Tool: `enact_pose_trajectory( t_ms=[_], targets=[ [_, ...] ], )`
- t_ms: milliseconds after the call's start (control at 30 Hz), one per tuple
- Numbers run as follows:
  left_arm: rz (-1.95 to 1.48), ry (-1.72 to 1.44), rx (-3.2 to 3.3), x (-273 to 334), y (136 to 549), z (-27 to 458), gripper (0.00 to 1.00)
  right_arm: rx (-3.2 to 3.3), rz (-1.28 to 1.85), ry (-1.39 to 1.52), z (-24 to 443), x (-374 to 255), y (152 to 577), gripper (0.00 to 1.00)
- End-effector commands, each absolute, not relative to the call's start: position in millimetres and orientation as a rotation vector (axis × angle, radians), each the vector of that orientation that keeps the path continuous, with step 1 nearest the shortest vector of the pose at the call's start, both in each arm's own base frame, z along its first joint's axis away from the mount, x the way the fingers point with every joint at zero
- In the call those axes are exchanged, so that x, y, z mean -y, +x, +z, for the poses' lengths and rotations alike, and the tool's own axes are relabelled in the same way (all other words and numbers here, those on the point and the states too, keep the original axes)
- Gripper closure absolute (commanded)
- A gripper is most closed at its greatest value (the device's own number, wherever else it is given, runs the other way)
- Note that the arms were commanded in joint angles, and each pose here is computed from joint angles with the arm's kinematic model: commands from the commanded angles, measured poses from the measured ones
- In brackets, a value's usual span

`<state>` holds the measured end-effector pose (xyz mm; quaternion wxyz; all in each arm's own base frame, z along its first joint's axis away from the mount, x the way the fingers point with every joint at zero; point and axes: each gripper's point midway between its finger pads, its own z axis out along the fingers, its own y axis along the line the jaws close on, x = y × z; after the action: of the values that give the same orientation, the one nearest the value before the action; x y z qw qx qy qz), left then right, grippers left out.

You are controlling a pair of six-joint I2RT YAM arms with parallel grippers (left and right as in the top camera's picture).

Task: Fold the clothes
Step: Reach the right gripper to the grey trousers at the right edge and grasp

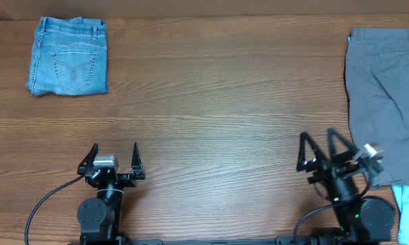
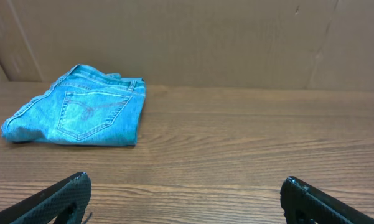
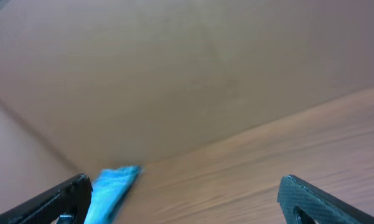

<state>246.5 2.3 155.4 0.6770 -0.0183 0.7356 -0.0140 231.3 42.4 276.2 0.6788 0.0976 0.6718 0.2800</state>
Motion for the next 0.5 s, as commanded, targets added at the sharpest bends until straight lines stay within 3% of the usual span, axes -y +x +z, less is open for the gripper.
enact_pose_trajectory(
  t_ms=[0,233,467],
  targets=[
    [-0.002,-0.035,-1.647,-5.5,246.1,155.9,0.0,-1.553,0.38,0.256,299.4,-14.3,252.4,0.0],
    [-0.002,-0.035,-1.647,-5.5,246.1,155.9,0.0,-1.905,0.169,0.308,299.0,10.1,347.9,0.0],
    [-0.002,-0.035,-1.647,-5.4,246.1,155.9,0.0,-2.358,0.044,0.429,246.5,57.0,458.6,0.0]
  ],
)
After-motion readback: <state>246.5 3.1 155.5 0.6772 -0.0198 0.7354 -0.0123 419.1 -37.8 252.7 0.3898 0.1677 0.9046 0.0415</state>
